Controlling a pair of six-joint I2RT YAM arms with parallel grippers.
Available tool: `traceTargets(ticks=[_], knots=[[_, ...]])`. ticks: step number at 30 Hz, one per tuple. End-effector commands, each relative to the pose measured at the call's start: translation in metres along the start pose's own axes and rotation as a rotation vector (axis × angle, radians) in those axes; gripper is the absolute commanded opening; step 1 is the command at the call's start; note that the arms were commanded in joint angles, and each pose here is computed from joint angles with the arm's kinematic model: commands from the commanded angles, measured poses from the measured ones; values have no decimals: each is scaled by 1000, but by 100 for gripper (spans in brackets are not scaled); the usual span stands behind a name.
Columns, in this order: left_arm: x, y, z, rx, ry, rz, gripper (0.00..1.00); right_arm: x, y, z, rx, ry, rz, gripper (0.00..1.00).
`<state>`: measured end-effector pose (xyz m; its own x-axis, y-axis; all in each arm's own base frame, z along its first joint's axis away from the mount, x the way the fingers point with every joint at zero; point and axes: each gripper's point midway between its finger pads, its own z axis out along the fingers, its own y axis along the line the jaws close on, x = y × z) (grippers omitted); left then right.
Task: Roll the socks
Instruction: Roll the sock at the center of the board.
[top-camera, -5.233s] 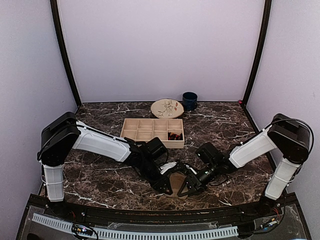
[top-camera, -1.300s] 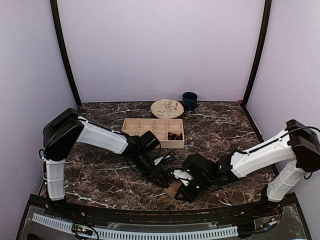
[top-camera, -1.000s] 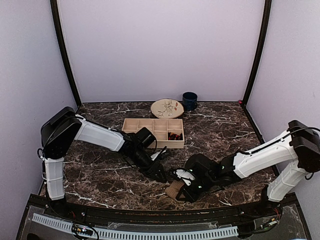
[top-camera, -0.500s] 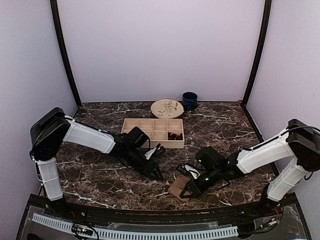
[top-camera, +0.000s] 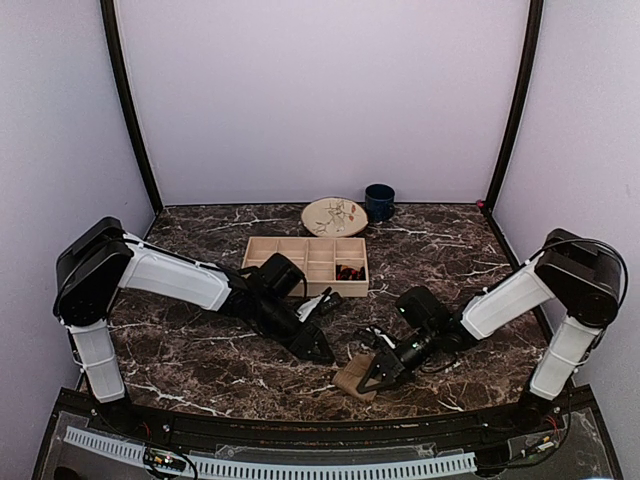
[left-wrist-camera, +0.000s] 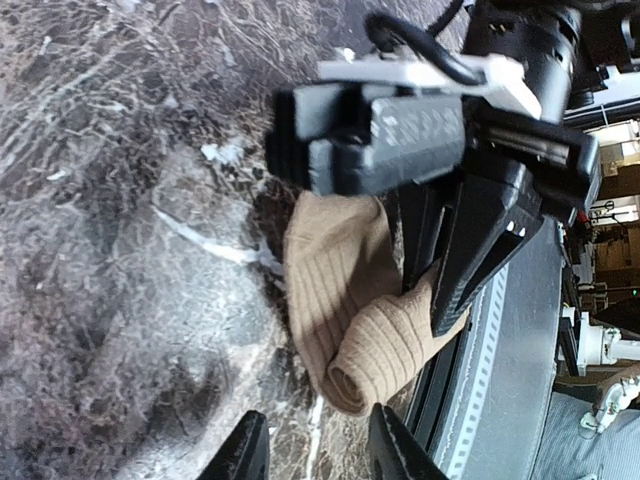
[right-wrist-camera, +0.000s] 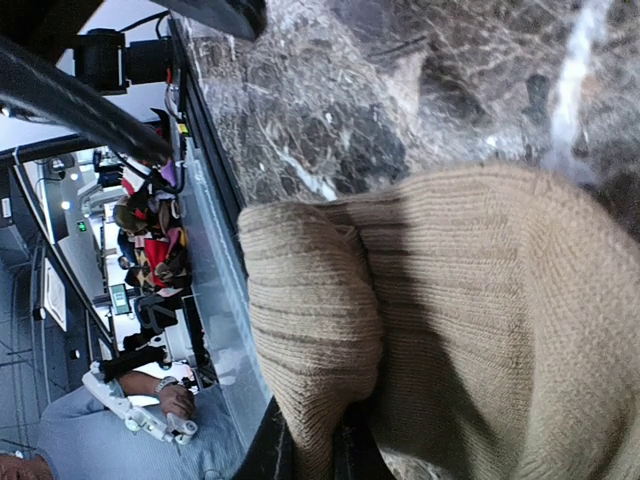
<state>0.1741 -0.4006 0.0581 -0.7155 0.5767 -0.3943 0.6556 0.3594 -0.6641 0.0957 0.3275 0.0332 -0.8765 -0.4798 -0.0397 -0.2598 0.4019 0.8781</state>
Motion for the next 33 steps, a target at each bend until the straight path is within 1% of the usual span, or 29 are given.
traceTargets(ticks=[1,3,9,20,33], knots=[[-6,-21,-4,19,0,102,38,-4,20,-4,-143,32,26,8],[-4,-24,-1,16,15,123,38,-6,22,-3,-162,48,38,8],[-5,-27,0,23,18,150,39,-1,15,2,-146,98,70,7],[3,-34,6,37,63,198,38,4,2,5,-120,107,114,7],[10,-42,24,29,108,248,38,4,-17,9,-24,116,136,8]])
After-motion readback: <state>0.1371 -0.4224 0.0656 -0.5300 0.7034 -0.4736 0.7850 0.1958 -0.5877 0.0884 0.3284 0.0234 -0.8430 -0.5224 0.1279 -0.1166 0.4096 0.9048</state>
